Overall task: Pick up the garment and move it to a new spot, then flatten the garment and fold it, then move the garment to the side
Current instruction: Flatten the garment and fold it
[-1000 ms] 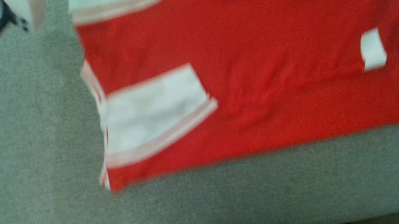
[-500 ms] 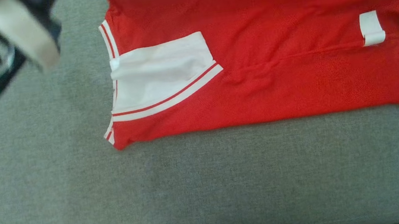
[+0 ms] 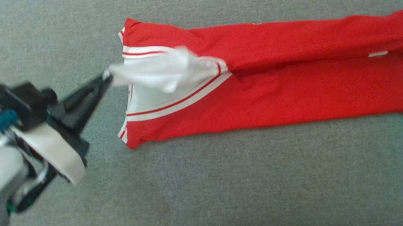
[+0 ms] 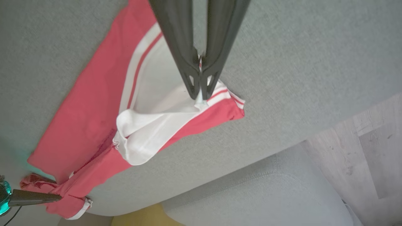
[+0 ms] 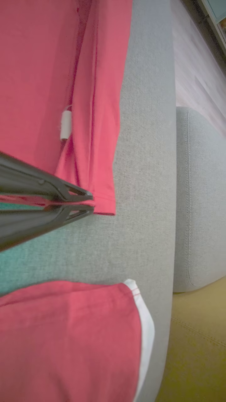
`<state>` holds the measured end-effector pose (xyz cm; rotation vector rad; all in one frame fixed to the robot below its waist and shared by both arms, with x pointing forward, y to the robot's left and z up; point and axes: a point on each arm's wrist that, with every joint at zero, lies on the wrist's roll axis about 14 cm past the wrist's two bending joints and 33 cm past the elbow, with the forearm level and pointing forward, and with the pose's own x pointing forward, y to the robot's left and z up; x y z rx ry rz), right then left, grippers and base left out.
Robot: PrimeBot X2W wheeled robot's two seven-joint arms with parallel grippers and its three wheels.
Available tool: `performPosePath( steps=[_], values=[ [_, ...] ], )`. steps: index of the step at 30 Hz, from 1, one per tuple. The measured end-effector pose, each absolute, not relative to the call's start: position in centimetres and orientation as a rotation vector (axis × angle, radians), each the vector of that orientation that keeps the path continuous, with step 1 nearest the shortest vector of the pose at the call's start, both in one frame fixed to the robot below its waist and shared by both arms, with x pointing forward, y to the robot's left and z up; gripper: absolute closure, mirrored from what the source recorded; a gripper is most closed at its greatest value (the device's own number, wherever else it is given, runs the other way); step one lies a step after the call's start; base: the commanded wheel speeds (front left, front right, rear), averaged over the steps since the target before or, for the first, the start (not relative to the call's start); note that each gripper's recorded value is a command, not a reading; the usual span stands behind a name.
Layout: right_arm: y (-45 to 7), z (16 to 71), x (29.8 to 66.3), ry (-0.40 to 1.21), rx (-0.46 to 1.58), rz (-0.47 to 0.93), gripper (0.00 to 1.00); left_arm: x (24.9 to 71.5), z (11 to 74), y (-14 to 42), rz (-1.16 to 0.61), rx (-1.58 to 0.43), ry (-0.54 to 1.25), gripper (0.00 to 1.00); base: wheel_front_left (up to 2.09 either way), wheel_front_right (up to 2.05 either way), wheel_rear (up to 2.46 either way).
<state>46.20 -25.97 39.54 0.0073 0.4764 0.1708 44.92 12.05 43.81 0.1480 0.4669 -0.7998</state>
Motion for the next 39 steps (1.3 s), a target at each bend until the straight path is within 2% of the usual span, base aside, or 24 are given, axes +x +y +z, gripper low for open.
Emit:
performPosePath(
  steps=[3,4,5,6,11,18,23,27,34,39],
  values=[
    [-25.7,38.9,45.1,0.495,0.019,0.163,1.00,43.2,42.8,11.8,-0.794,0.122,0.496,1.00,0.00,0.00,0.00],
    [-25.6,38.7,44.9,0.503,0.024,0.158,0.72,42.8,42.5,11.6,-0.789,0.112,0.499,1.00,0.00,0.00,0.00],
    [-25.5,38.6,44.7,0.505,0.028,0.154,0.00,42.6,42.3,11.6,-0.773,0.101,0.499,0.84,0.00,0.00,0.00],
    [-25.5,38.7,44.8,0.497,0.028,0.146,0.00,42.4,42.2,11.6,-0.760,0.091,0.495,0.00,0.00,0.00,0.00],
    [-25.5,40.7,44.7,0.394,0.080,0.087,0.00,42.0,43.0,10.6,-0.687,0.078,0.390,0.00,0.00,0.00,0.00],
    [-24.5,41.0,40.7,0.348,0.221,-0.024,0.00,42.8,47.0,10.9,-0.403,0.056,0.177,0.00,0.00,0.00,0.00],
    [-24.4,41.2,40.2,0.340,0.248,-0.069,0.00,39.6,47.8,10.5,-0.282,0.014,0.111,0.00,0.00,0.00,0.00],
    [-25.3,39.5,40.0,0.408,0.237,-0.109,0.00,36.9,47.8,10.2,-0.220,-0.010,0.092,0.00,0.00,0.00,0.00],
    [-23.9,38.8,43.5,0.450,0.258,-0.088,0.00,35.3,49.1,10.2,-0.131,-0.035,0.027,0.00,0.00,0.00,0.00],
    [-24.4,35.5,42.8,0.610,0.246,-0.109,0.00,35.0,49.6,10.8,-0.091,-0.024,-0.003,0.00,0.00,0.00,0.00]
  ],
)
